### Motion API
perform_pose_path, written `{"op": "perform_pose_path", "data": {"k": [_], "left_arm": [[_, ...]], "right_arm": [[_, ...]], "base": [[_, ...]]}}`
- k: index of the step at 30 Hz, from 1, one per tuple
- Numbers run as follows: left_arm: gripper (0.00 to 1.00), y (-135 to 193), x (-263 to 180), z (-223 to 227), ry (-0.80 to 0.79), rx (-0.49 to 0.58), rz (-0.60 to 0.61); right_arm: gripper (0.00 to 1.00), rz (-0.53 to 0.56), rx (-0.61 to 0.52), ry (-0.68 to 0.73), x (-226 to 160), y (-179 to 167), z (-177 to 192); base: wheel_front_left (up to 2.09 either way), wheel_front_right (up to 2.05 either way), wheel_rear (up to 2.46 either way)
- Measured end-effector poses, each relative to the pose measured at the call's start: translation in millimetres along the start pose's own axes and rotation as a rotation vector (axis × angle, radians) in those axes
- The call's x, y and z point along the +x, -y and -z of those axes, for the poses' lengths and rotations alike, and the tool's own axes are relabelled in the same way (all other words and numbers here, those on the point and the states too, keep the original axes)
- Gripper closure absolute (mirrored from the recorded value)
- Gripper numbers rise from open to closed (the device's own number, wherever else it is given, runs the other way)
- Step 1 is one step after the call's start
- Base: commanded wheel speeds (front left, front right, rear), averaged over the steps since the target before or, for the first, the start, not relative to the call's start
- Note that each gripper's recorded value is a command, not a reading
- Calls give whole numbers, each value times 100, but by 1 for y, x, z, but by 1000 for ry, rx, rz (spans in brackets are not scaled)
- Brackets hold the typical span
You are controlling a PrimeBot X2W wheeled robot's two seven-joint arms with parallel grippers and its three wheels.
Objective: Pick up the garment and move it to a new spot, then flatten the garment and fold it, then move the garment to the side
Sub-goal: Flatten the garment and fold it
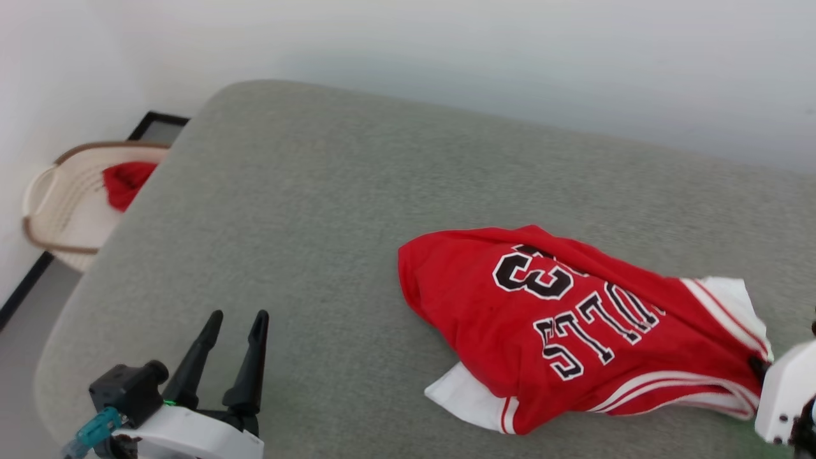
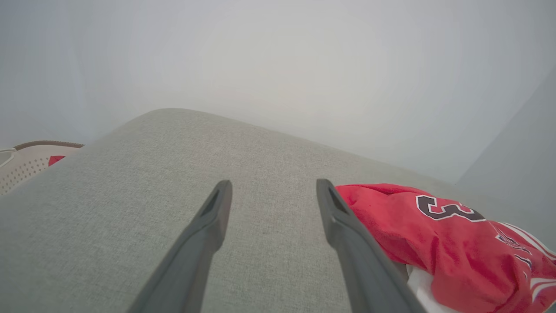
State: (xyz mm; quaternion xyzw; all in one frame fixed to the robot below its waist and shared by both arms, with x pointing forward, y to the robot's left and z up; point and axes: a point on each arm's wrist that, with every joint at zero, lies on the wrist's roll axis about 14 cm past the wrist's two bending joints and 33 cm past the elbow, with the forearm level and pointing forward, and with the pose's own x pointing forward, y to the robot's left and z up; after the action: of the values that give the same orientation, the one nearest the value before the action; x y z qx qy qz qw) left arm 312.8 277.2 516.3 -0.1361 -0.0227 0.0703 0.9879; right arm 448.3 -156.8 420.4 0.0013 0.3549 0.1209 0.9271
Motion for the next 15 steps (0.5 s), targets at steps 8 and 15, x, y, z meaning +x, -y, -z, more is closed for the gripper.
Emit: {"op": "perform_pose_path", "data": {"k": [8, 15], "left_arm": [[0, 21, 14, 0, -9, -4, 79], [0, 32, 17, 3, -33, -5, 125]], "right_arm": [[100, 56, 117, -32, -33, 12, 43], [0, 68, 132, 45, -45, 9, 39]], "base": [[0, 0, 0], [0, 0, 0]]}}
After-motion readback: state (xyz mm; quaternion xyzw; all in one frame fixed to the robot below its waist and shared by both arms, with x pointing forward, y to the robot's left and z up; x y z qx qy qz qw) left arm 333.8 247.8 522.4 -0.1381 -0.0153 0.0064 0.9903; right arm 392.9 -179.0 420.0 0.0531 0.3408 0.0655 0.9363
